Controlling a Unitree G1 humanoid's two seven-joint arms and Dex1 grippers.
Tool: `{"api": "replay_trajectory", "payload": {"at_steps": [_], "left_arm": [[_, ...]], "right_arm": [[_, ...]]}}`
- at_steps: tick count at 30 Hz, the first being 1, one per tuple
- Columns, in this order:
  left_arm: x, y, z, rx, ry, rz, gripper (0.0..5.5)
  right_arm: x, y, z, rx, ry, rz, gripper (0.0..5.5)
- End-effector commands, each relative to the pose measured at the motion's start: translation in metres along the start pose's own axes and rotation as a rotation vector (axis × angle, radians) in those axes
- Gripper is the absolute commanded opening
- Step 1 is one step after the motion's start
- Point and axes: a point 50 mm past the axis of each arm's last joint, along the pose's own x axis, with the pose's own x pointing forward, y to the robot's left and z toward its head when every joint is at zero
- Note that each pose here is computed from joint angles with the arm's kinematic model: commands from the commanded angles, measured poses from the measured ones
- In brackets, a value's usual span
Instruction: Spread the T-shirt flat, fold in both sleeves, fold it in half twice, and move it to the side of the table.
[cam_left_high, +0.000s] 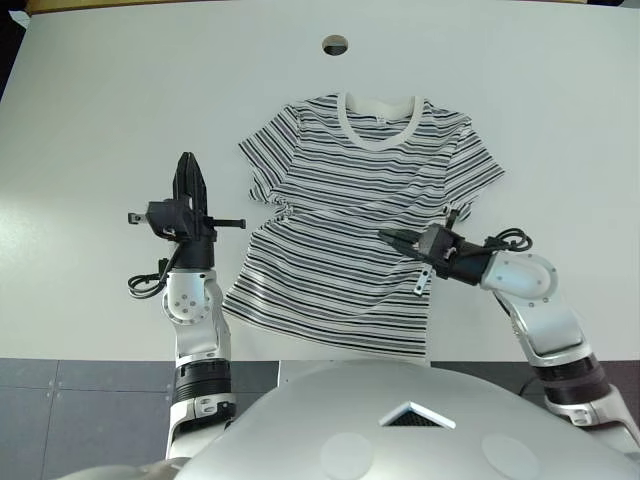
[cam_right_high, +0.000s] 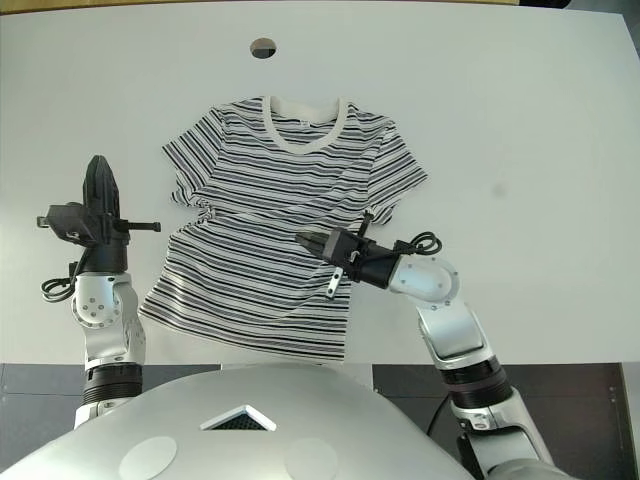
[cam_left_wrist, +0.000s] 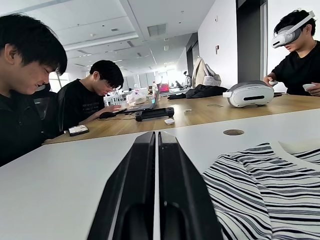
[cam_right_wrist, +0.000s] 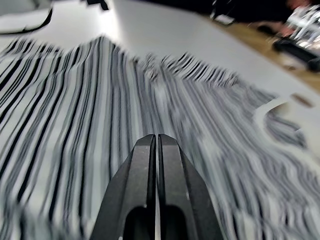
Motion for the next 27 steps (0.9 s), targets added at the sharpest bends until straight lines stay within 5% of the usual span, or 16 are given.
{"api": "replay_trajectory", "payload": {"at_steps": [1,17,27], "left_arm": [[0.004,-0.002,0.000,0.006,-0.002,-0.006,0.14],[0.005,-0.002,0.001,0.000,-0.006,-0.005,0.14],[0.005,-0.001,0.001,0.001,-0.005,-0.004,0.14]], "right_arm": [[-0.009,0.012,-0.010,-0.003,0.089,0.105,0.10],[-0.068,0.028,-0.049,-0.060,0.528,0.417,0.10],[-0.089,0.012,-0.050,-0.066,0.588,0.393,0.10]]}}
